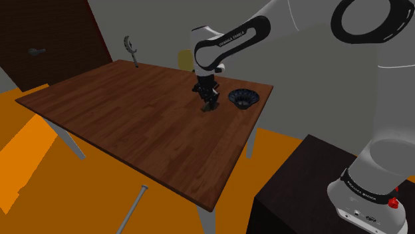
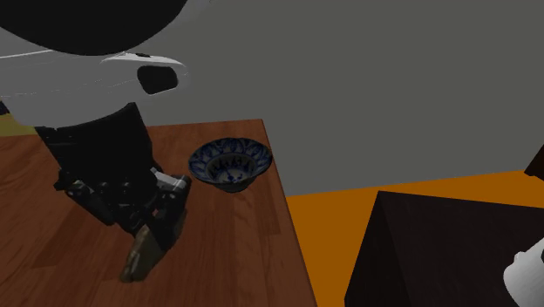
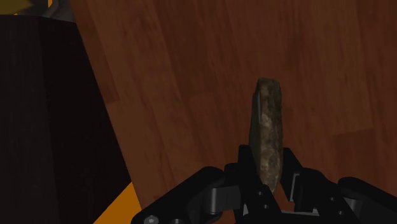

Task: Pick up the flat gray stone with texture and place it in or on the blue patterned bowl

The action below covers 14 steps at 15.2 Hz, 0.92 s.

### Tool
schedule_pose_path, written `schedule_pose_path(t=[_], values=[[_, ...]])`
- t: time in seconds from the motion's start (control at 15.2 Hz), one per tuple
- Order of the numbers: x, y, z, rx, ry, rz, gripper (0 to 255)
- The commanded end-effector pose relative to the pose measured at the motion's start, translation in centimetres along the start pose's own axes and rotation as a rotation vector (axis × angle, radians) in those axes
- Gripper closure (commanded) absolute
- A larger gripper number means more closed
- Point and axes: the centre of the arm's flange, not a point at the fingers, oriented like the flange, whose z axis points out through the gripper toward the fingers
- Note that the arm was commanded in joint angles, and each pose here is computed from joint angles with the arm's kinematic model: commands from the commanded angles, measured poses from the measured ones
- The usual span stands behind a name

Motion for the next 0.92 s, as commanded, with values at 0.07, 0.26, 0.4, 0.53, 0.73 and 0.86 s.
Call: schedule_pose_path(t=[0.07,0.26,0.4,0.53,0.73,0.86], values=[[0.0,0.2,-1.8,0.000,0.000,0.000,255],[0.0,0.3,-3.4,0.000,0.000,0.000,255],[1.3,0.4,-3.6,0.000,0.000,0.000,255],[3.9,0.5,-3.6,0.000,0.000,0.000,255],[7.9,0.6,-3.6,0.000,0.000,0.000,255],[10.5,0.7,-3.6,0.000,0.000,0.000,255]])
